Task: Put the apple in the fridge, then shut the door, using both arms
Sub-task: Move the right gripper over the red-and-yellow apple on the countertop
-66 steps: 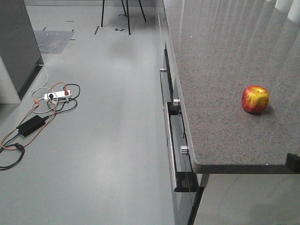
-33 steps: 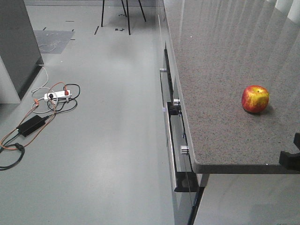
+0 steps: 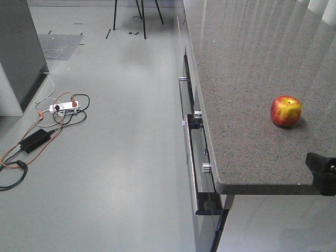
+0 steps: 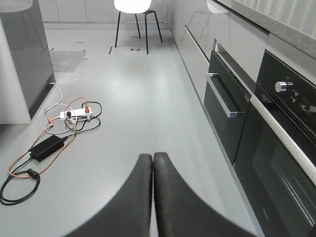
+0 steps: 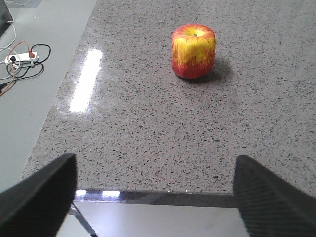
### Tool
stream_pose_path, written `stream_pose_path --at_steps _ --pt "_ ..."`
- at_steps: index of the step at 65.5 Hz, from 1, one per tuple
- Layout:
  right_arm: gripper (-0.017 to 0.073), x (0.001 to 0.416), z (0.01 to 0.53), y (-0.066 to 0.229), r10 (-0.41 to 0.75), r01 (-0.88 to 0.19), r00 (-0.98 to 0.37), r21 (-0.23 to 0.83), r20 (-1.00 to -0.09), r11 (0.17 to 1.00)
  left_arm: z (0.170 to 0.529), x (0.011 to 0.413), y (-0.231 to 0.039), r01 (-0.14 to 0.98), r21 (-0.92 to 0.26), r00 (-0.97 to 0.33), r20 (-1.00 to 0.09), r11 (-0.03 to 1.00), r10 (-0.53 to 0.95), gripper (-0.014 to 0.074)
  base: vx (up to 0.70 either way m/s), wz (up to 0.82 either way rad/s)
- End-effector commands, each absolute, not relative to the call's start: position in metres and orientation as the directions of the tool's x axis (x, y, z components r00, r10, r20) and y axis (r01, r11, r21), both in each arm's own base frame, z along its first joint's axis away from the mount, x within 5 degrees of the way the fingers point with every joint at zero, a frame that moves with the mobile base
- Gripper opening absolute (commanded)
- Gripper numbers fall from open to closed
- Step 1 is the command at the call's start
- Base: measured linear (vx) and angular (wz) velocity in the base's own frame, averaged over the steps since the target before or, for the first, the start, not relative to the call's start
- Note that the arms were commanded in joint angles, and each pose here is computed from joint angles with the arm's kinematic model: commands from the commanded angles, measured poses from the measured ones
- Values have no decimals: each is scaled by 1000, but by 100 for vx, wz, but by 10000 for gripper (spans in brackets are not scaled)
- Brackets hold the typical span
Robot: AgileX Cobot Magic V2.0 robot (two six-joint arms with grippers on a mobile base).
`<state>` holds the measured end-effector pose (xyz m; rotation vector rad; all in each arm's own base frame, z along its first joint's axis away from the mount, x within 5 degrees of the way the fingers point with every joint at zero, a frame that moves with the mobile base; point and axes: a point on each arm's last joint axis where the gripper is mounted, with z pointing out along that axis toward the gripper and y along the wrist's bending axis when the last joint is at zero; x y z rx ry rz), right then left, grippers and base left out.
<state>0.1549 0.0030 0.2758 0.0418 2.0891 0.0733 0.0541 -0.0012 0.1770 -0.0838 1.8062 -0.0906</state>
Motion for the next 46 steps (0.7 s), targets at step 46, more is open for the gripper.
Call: stream_pose_path --at_steps 46 --pt "649 269 381 1 43 -8 -408 51 -912 999 177 55 -1 -2 -117 -177 -977 993 -115 -6 0 0"
